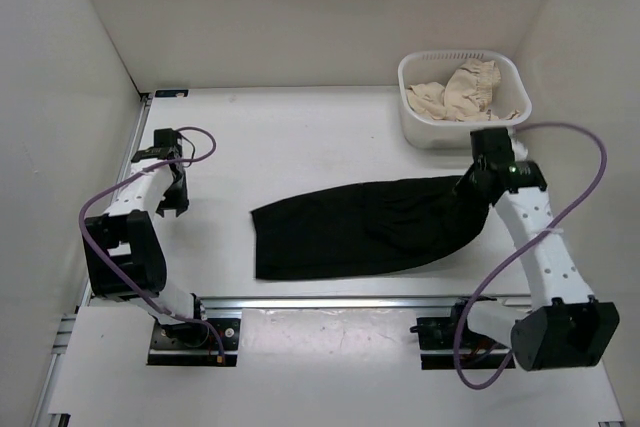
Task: Fold and stack the trousers
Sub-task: Fold the trousers
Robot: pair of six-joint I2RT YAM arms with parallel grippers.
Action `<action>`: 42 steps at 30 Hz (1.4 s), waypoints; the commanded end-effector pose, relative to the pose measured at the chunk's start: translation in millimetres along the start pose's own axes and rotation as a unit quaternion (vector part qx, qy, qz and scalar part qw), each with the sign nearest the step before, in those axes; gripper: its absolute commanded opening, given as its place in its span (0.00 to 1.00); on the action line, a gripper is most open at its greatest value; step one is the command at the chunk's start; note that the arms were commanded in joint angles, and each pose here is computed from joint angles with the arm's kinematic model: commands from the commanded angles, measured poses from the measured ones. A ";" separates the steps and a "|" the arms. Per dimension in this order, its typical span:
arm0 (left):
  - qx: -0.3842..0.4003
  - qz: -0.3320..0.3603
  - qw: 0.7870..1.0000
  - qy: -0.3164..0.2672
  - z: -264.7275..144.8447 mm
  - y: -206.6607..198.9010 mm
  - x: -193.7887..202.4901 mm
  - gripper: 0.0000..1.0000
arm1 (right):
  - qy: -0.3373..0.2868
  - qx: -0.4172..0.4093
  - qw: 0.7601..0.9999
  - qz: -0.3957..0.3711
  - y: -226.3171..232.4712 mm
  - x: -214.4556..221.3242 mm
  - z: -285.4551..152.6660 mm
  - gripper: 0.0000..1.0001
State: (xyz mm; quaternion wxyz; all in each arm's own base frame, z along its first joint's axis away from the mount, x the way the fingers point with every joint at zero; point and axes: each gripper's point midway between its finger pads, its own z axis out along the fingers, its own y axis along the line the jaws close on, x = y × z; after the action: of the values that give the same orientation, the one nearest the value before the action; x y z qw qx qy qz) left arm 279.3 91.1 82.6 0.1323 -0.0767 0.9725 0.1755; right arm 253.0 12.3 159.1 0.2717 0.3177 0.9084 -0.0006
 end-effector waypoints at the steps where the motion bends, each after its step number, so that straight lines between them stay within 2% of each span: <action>1: 0.020 -0.005 1.000 -0.016 -10.4 -5.2 -8.8 0.46 | 0.032 0.058 0.983 -0.173 -7.3 0.2 -34.7 0.00; 2: 0.021 0.001 1.000 -0.014 -9.2 -9.4 -8.5 0.46 | 0.025 0.033 0.975 -0.220 20.2 4.1 -48.0 0.00; 4: 0.028 0.007 0.999 -0.016 -12.5 -13.7 -10.6 0.46 | 0.054 0.038 0.960 -0.274 48.3 28.4 -45.7 0.00; 5: 0.040 0.017 0.999 -0.008 -11.8 -21.7 -7.4 0.46 | 0.055 0.009 0.944 -0.325 74.9 51.1 -60.4 0.00; 7: 0.078 0.033 0.996 -0.008 -18.6 -41.4 -6.9 0.46 | 0.083 0.013 0.926 -0.368 102.2 85.5 -57.8 0.00; 8: 0.088 0.038 0.995 -0.009 -20.2 -47.7 -6.8 0.46 | 0.106 -0.009 0.906 -0.410 116.1 118.2 -70.1 0.00; 10: 0.112 0.059 0.992 -0.003 -21.5 -65.8 1.5 0.46 | 0.125 -0.030 0.882 -0.453 154.1 153.9 -76.4 0.00; 11: 0.129 0.070 0.989 0.011 -18.4 -76.3 10.4 0.48 | 0.132 -0.029 0.856 -0.499 158.0 176.4 -88.7 0.00; 12: 0.142 0.077 0.987 0.011 -20.8 -83.8 11.3 0.48 | 0.129 -0.038 0.849 -0.511 187.2 191.2 -90.1 0.00; 13: 0.160 0.086 0.983 0.022 -19.5 -94.5 19.0 0.49 | 0.139 -0.049 0.832 -0.535 197.3 206.6 -93.3 0.00; 14: 0.206 0.101 0.973 0.039 -22.6 -117.0 29.9 0.50 | 0.144 -0.065 0.816 -0.557 207.3 226.1 -97.4 0.00; 15: 0.233 0.108 0.965 0.051 -24.3 -129.5 37.9 0.50 | 0.158 -0.054 0.804 -0.571 214.6 244.8 -82.6 0.00; 16: 0.258 0.115 0.957 0.070 -23.5 -141.7 47.8 0.52 | 0.156 -0.075 0.807 -0.564 230.0 248.8 -86.4 0.00; 18: 0.290 0.139 0.941 0.108 -23.4 -162.8 72.8 0.52 | 0.176 -0.080 0.799 -0.569 239.3 267.6 -72.5 0.00; 21: 0.269 0.163 0.938 0.142 -0.3 -170.6 91.9 0.53 | 0.178 -0.089 0.793 -0.576 245.8 275.8 -63.8 0.00; 23: 0.236 0.171 0.942 0.168 20.6 -165.3 101.8 0.50 | 0.182 -0.096 0.781 -0.589 245.0 282.9 -61.9 0.00; 25: 0.206 0.177 0.947 0.173 31.1 -159.5 98.4 0.45 | 0.177 -0.107 0.781 -0.590 248.2 283.6 -61.3 0.00; 27: 0.202 0.178 0.947 0.173 34.7 -160.9 93.5 0.29 | 0.162 -0.107 0.781 -0.594 249.8 277.0 -62.6 0.00; 29: 0.201 0.179 0.947 0.174 36.4 -162.3 91.9 0.14 | 0.140 -0.140 0.778 -0.596 263.6 265.6 -80.0 0.00; 34: 0.208 0.176 0.948 0.165 34.3 -165.8 83.8 0.14 | 0.122 -0.280 0.768 -0.564 314.3 271.1 -124.5 0.00; 35: 0.209 0.175 0.949 0.161 33.7 -166.8 80.2 0.14 | 0.125 -0.293 0.762 -0.565 320.3 275.9 -125.0 0.00; 40: 0.211 0.174 0.950 0.149 30.3 -169.0 68.7 0.14 | 0.194 -0.320 0.692 -0.617 324.9 337.3 -106.0 0.00; 42: 0.212 0.173 0.951 0.143 29.3 -170.1 63.9 0.14 | 0.191 -0.332 0.674 -0.631 328.2 341.9 -102.3 0.01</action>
State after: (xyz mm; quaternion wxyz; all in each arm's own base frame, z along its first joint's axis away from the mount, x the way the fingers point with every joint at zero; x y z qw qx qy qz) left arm 222.6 -56.4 6.2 -0.0896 0.0769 0.9924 -0.0351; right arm 187.8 452.2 148.0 0.1265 -0.3664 0.9127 0.1296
